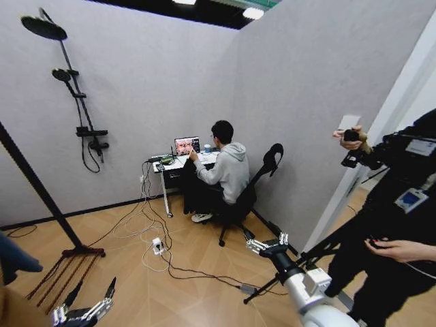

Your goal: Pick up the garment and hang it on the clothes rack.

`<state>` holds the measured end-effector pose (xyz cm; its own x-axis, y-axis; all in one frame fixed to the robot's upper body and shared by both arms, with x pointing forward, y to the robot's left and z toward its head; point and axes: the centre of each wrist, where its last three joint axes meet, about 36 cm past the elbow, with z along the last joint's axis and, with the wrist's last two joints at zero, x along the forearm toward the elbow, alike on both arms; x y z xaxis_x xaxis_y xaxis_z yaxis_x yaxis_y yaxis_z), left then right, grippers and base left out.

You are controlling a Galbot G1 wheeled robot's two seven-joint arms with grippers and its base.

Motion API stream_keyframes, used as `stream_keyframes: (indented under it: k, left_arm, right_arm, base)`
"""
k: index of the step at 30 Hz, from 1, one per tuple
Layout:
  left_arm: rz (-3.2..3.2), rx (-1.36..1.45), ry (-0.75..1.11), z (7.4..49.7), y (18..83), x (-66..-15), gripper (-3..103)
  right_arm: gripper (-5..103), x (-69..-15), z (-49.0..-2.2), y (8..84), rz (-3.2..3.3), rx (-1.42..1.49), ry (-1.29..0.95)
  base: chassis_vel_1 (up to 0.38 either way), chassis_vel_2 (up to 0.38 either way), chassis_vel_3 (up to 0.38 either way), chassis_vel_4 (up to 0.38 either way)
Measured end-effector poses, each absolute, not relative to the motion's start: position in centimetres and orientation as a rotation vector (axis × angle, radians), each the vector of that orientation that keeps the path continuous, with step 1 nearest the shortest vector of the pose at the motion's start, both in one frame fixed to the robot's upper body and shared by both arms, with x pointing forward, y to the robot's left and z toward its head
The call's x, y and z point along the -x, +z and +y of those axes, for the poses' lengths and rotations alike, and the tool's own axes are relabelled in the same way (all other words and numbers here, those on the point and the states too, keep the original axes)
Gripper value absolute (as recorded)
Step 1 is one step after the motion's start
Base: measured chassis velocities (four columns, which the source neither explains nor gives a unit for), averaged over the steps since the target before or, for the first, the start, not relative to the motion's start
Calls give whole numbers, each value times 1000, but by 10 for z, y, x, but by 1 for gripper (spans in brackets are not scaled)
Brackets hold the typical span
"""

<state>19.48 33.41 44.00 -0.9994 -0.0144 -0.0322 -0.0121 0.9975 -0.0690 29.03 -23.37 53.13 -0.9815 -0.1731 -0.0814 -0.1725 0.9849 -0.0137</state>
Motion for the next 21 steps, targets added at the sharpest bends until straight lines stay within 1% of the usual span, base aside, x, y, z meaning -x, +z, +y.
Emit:
stream_keyframes:
  k: [12,21]
  left_arm:
    - [3107,20,-107,334,440,-195,100]
    - [3107,21,-107,334,440,-195,100]
  right_arm:
    - [100,-292,-232,530,3049,277,-11]
    - [100,-293,-231,529,3047,281,-9]
  base:
    - [201,-199,-196,197]
    - [230,-157,-164,224]
